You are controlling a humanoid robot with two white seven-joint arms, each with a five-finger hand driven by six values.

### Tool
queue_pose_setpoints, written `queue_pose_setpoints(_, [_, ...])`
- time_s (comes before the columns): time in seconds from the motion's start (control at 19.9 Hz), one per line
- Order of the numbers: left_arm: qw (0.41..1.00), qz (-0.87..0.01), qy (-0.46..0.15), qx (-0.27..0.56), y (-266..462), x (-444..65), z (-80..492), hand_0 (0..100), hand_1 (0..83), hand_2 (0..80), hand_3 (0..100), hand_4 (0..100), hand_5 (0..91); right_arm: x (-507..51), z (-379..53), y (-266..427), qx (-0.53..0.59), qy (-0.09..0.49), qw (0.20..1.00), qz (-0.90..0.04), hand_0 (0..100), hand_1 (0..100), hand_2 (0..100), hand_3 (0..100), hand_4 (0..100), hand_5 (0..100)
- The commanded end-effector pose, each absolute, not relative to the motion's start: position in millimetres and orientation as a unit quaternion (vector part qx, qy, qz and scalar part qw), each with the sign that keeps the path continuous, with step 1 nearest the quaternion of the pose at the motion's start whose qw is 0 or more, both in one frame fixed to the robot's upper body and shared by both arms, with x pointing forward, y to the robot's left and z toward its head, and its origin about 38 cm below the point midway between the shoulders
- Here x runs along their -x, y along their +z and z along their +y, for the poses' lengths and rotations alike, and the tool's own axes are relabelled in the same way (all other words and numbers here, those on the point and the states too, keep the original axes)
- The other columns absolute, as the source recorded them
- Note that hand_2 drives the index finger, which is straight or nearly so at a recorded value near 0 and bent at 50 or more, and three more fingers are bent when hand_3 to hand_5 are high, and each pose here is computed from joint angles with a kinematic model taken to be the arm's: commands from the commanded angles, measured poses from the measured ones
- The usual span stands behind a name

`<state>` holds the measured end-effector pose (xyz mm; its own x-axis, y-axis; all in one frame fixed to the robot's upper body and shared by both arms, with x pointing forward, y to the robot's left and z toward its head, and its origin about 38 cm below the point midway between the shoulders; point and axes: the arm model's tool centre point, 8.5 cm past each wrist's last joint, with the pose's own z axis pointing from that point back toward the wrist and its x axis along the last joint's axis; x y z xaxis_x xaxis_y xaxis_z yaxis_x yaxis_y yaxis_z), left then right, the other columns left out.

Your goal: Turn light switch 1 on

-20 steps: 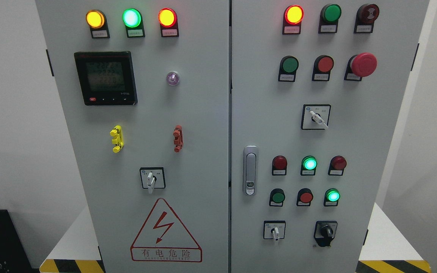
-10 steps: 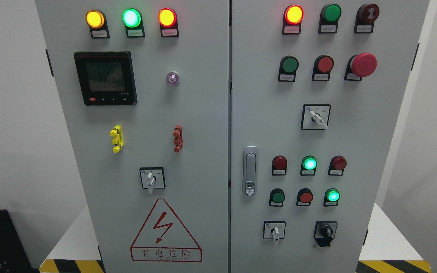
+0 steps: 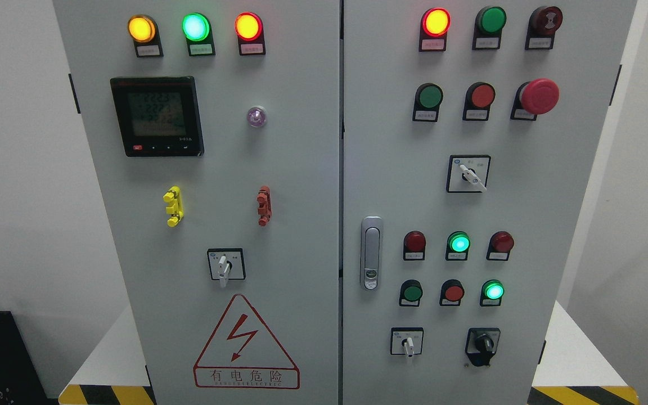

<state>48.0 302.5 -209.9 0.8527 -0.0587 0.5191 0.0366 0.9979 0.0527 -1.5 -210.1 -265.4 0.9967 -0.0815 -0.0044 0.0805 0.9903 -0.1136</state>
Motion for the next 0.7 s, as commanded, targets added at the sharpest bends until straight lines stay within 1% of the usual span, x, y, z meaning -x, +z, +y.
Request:
queue_pose_setpoints(0.0, [0.806,-0.585,-0.058,-0.069,-33.2,-202.6,322.3,18,0.0,0.0,0,22,0.0,1.5,-210.2,-265.4,0.057,-0.041,0.998,0.004,31,0,0,0,0,0])
queue_pose_setpoints(0.05, [0.789,-0.607,-0.058,-0.068,-16.5,-209.9,320.4,18,0.1,0.0,6,32,0.0,1.5,-210.2,-265.4,0.057,-0.041,0.998,0.004,31,0,0,0,0,0])
queue_pose_setpoints(0.1, [0.778,-0.623,-0.056,-0.067,-4.4,-214.5,319.3,19,2.4,0.0,17,39,4.3,1.5,-210.2,-265.4,0.057,-0.041,0.998,0.004,31,0,0,0,0,0])
queue_pose_setpoints(0.15, [0.767,-0.636,-0.051,-0.067,5.9,-218.6,320.1,19,4.3,0.0,24,45,10.1,1.5,-210.2,-265.4,0.057,-0.041,0.998,0.004,31,0,0,0,0,0])
queue_pose_setpoints(0.2, [0.756,-0.65,-0.044,-0.068,15.6,-223.6,321.1,21,7.9,1.6,34,53,21.4,0.5,-210.2,-265.4,0.057,-0.041,0.998,0.004,31,0,0,0,0,0])
queue_pose_setpoints(0.25, [0.744,-0.664,-0.041,-0.067,24.6,-233.0,319.1,24,12.8,6.3,39,60,29.7,1.5,-210.2,-265.4,0.057,-0.041,0.998,0.004,31,0,0,0,0,0])
queue_pose_setpoints(0.3, [0.732,-0.677,-0.04,-0.068,33.8,-242.6,318.8,26,15.3,8.5,42,62,33.7,1.5,-210.2,-265.4,0.057,-0.041,0.998,0.004,31,0,0,0,0,0])
queue_pose_setpoints(0.4, [0.71,-0.699,-0.027,-0.075,51.9,-251.0,319.1,31,22.2,13.1,49,70,47.5,1.5,-210.2,-265.4,0.057,-0.041,0.998,0.004,31,0,0,0,0,0])
queue_pose_setpoints(0.45, [0.696,-0.714,-0.017,-0.076,64.9,-254.7,319.0,32,24.7,15.3,51,73,51.2,1.5,-210.2,-265.4,0.057,-0.041,0.998,0.004,31,0,0,0,0,0])
queue_pose_setpoints(0.5, [0.683,-0.727,-0.011,-0.077,76.1,-258.2,318.8,34,29.4,18.1,55,76,58.2,1.5,-210.2,-265.4,0.057,-0.041,0.998,0.004,31,0,0,0,0,0])
queue_pose_setpoints(0.55, [0.671,-0.737,-0.009,-0.08,86.6,-261.9,316.7,35,34.1,22.0,60,80,65.1,1.5,-210.2,-265.4,0.057,-0.041,0.998,0.004,31,0,0,0,0,0])
queue_pose_setpoints(0.6, [0.658,-0.748,-0.004,-0.084,96.6,-265.8,316.0,33,36.2,23.7,63,82,69.1,1.5,-210.2,-265.4,0.057,-0.041,0.998,0.004,31,0,0,0,0,0])
queue_pose_setpoints(0.65, [0.646,-0.758,0.003,-0.087,106.0,-270.3,314.2,27,38.9,26.7,67,84,74.3,1.5,-210.2,-265.4,0.057,-0.041,0.998,0.004,31,0,0,0,0,0])
